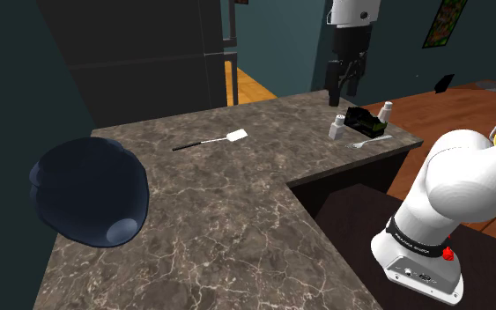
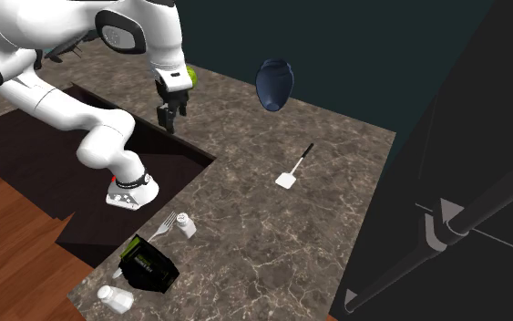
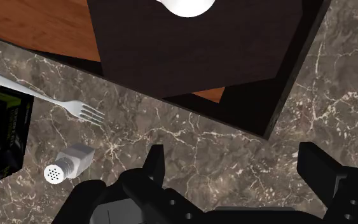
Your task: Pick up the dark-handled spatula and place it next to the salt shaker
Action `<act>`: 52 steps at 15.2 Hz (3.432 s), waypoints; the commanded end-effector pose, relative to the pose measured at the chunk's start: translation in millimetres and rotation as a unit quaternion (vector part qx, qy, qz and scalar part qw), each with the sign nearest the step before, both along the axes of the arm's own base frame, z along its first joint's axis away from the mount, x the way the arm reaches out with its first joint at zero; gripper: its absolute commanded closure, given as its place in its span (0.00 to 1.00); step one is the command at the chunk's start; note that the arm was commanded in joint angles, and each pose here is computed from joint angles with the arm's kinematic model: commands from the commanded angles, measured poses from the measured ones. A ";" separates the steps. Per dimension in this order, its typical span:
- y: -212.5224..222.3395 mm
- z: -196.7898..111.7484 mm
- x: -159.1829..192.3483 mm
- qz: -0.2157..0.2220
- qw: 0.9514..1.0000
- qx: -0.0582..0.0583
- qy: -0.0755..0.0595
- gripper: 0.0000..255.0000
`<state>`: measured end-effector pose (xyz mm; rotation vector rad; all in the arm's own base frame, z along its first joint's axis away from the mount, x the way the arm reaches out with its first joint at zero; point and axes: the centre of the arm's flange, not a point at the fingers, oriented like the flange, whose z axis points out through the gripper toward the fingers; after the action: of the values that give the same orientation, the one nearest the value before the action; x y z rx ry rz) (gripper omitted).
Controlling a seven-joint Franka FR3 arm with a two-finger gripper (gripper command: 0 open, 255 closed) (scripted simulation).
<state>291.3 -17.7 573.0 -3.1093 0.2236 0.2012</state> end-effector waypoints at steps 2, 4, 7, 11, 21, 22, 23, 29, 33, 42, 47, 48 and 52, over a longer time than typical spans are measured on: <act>-4.4 -6.2 10.0 0.015 1.000 0.001 -0.003 0.00; -12.3 -18.3 30.5 0.046 0.999 0.003 -0.008 0.00; -21.5 -36.3 62.2 0.092 0.996 0.006 -0.015 0.00; -29.1 -59.5 105.9 0.153 0.988 0.011 -0.025 0.00; -23.1 -113.6 218.4 0.303 0.951 0.021 -0.050 0.00; -20.5 -118.7 229.5 0.317 0.947 0.022 -0.052 0.00; -17.6 -123.7 240.7 0.332 0.941 0.023 -0.055 0.00; 7.2 -152.5 305.4 0.417 0.906 0.029 -0.069 0.00; 30.5 -170.4 346.1 0.472 0.877 0.033 -0.078 0.00; 73.8 -210.5 400.3 0.549 0.830 0.038 -0.090 0.00; 75.2 -234.5 401.2 0.549 0.830 0.038 -0.090 0.00; 75.2 -234.5 401.2 0.549 0.830 0.038 -0.090 0.00; 75.2 -234.5 401.2 0.549 0.830 0.038 -0.090 0.00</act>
<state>692.5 57.5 338.6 -2.7084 -1.5230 -0.0895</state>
